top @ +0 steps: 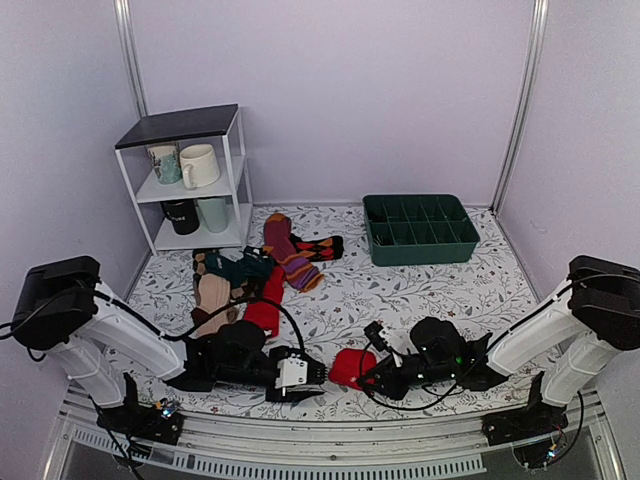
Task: Roll the socks
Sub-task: Roll a pair of socks at the center of the board.
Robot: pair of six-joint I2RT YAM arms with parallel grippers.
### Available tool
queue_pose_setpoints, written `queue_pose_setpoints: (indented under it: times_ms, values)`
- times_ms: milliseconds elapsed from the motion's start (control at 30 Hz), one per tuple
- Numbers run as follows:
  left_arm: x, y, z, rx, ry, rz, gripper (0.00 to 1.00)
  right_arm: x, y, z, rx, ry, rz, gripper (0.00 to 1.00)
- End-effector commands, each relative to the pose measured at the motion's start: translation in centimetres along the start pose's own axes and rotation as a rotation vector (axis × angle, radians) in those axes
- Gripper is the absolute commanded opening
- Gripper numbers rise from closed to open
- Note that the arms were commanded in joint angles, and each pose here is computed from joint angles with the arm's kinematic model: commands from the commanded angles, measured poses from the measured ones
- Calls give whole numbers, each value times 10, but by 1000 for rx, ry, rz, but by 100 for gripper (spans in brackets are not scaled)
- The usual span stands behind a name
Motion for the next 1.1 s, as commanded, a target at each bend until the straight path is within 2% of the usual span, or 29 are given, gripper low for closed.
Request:
queue_pose_setpoints:
  times_ms: [0,33,67,133,233,433,800,933,1067]
  values:
    - [13,5,15,132,-47,56,56,-7,-10,-83,152,369,-8,9]
    - [16,5,15,145,-47,51,57,-6,-10,-83,152,372,-6,9]
    - [19,5,14,153,-42,52,63,-6,-10,-83,151,374,-5,8]
    - [27,4,9,170,-27,40,81,-5,-9,-83,148,375,1,9]
    - [35,3,5,169,-8,21,84,-4,-10,-83,146,378,2,9]
    - [37,-1,-2,148,27,-10,66,-5,-13,-84,156,379,-1,8]
    - [49,-2,-12,129,63,-21,57,-5,-13,-85,171,380,11,8]
    - [50,-2,-12,119,77,-34,38,-5,-14,-86,176,383,10,8]
    - [50,-2,-11,114,78,-36,24,-5,-14,-87,179,387,12,8]
Point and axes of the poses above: each gripper's point midway between its finger pads, its own x axis out along the fingers, its own y axis along the line the jaws close on, z = x × y, the point moved 4 cm from there along -x, back along the fingers, and after that the axes turned 11 degrees about -x, right-handed, at the moved point
